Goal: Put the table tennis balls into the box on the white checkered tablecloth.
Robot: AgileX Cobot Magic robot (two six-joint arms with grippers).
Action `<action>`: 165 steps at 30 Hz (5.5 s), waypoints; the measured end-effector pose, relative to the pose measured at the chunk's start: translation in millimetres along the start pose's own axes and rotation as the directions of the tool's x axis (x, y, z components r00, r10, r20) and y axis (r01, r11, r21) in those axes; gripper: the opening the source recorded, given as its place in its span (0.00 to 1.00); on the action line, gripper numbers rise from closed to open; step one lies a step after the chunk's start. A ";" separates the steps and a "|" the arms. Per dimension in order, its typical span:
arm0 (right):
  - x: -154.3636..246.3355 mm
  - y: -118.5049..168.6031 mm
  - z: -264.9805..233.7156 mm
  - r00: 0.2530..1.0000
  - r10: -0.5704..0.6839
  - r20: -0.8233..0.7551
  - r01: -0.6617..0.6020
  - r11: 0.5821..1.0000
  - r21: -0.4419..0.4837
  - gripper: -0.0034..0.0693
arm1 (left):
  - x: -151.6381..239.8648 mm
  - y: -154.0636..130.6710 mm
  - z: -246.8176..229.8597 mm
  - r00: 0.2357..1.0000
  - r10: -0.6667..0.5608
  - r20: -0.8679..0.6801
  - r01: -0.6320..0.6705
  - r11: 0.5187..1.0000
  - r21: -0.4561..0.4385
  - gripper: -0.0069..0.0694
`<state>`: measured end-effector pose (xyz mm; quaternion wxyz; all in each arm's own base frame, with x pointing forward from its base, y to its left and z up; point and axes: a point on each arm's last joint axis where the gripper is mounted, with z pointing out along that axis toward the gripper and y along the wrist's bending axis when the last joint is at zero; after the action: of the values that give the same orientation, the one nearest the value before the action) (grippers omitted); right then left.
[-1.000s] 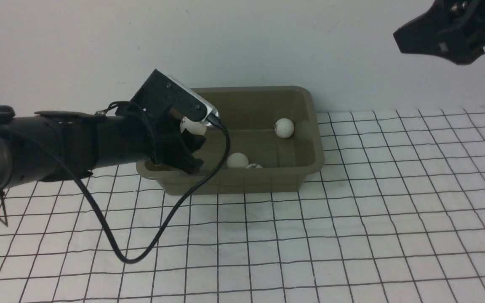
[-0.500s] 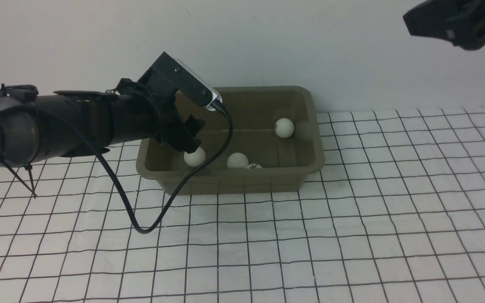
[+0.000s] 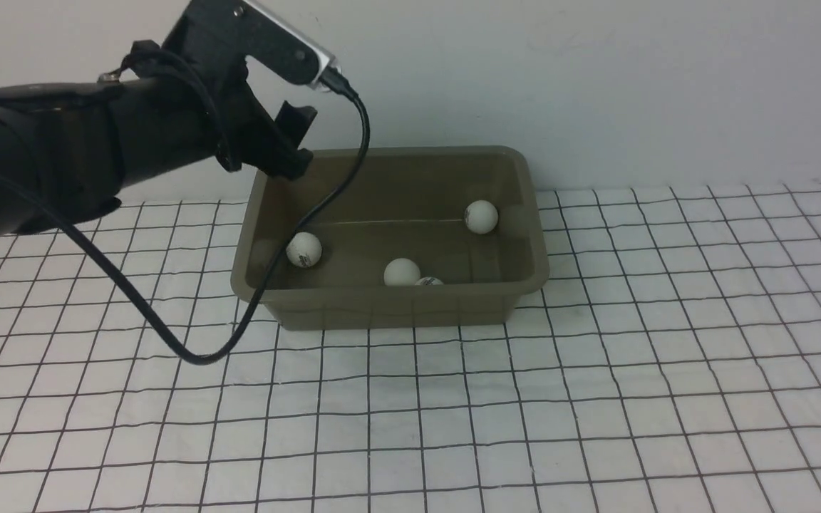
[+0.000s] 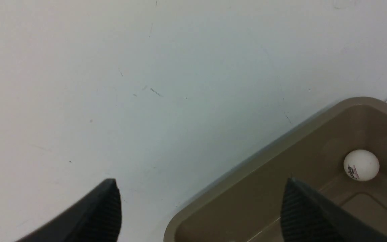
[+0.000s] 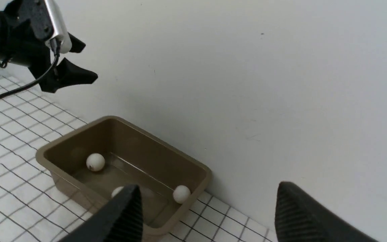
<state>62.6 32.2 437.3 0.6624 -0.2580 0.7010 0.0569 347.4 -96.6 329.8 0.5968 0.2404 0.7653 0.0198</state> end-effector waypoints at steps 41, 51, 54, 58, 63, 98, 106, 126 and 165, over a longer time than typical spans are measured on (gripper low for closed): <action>148.5 41.2 14.2 0.970 0.102 -0.219 -0.113 0.993 -0.037 0.71 | -0.8 -1.5 0.0 1.000 -0.025 0.009 0.025 1.000 0.017 0.84; 155.8 38.6 -3.2 0.977 0.183 -0.111 -0.165 0.973 0.160 0.71 | -1.0 -1.8 0.0 1.000 -0.025 0.010 0.025 0.999 0.020 0.84; 168.5 39.4 -0.5 0.973 0.212 -0.087 -0.191 0.960 0.203 0.71 | -1.1 -2.1 0.0 1.000 -0.026 0.012 0.025 0.999 0.024 0.84; 185.9 40.4 1.0 0.971 0.213 -0.111 -0.178 0.950 0.258 0.71 | -1.6 -2.9 -0.1 1.000 -0.026 0.016 0.025 0.999 0.032 0.84; 197.4 41.9 -1.0 0.972 0.206 -0.117 -0.163 0.939 0.301 0.71 | -2.2 -4.1 -0.1 0.999 -0.026 0.023 0.025 0.999 0.045 0.84; 254.4 52.5 10.6 0.951 0.253 -0.178 -0.187 0.929 0.320 0.71 | -14.0 -31.2 -3.5 0.993 -0.044 0.111 0.016 0.970 0.244 0.84; 254.4 52.5 10.6 0.951 0.253 -0.177 -0.187 0.929 0.320 0.71 | -24.5 -53.3 -14.2 0.972 -0.076 0.224 -0.043 0.874 0.484 0.84; 254.4 52.5 10.7 0.951 0.255 -0.174 -0.190 0.928 0.321 0.71 | -37.6 -56.8 -33.2 0.955 -0.156 0.251 -0.017 0.820 0.573 0.84; 254.3 52.5 10.8 0.951 0.258 -0.171 -0.194 0.927 0.321 0.71 | 198.7 -38.6 -259.3 0.835 -0.542 -0.093 0.440 0.759 -0.480 0.84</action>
<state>52.1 9.1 178.6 0.6049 -0.0761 0.7926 -0.0014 60.6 13.6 212.3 0.5278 -0.1147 0.8393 0.0610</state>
